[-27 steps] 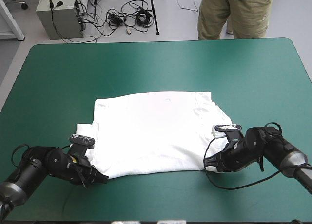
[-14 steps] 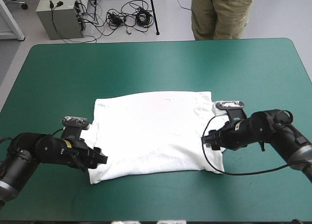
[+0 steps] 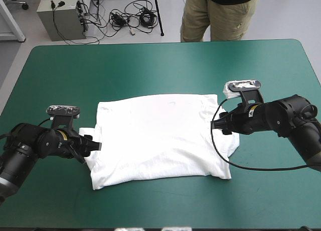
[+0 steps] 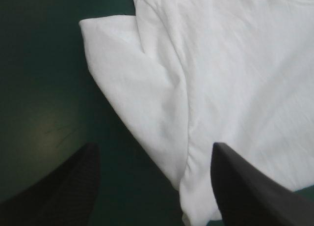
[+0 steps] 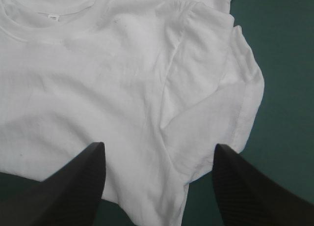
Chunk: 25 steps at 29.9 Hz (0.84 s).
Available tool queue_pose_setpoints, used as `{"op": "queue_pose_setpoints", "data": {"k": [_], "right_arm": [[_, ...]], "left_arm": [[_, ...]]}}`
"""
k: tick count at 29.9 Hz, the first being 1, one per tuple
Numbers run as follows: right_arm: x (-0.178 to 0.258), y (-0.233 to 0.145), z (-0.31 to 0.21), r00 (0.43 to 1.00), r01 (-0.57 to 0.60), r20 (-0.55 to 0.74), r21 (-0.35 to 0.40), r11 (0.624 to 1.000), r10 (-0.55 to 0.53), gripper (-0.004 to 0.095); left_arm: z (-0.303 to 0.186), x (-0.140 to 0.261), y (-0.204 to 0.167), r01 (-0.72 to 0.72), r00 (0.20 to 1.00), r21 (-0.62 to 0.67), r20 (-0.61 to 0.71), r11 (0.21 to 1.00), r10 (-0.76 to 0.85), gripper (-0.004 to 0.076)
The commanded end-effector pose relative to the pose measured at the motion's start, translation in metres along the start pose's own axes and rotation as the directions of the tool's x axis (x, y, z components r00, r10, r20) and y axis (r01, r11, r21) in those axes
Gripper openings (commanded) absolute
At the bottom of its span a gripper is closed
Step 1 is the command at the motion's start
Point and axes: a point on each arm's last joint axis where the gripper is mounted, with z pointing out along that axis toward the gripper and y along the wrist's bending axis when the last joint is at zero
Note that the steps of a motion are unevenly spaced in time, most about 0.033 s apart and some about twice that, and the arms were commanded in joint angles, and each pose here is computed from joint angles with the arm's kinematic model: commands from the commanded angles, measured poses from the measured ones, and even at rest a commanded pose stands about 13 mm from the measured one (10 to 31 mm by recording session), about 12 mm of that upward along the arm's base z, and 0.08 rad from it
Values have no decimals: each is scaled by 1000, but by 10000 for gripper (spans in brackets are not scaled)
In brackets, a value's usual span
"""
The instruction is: Fold the cloth
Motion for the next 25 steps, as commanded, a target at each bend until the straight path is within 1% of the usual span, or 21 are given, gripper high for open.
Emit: {"op": "queue_pose_setpoints", "data": {"k": [1,6,9,12,18,21,25], "right_arm": [[-8,3,-17,996,4,91,-12,1000,-3,545],[-7,3,-17,996,2,87,-12,1000,-1,532],[-7,3,-17,996,2,87,-12,1000,-1,532],[-7,3,-17,996,2,87,-12,1000,-1,532],[-8,3,-17,996,2,91,-13,1000,-1,532],[-8,3,-17,996,2,89,-12,1000,-1,530],[-7,3,-17,996,2,87,-12,1000,-1,530]], "left_arm": [[0,-16,-1,35,997,-4,70,999,-35,474],[23,-31,15,166,984,24,58,986,-167,474],[38,-35,28,192,981,29,16,981,-193,474],[55,-38,41,201,979,8,-25,980,-201,473],[83,-47,56,226,974,-24,-27,974,-227,468],[99,-49,57,225,973,-28,-47,974,-226,431],[120,-49,59,228,967,-36,-104,973,-231,333]]}}
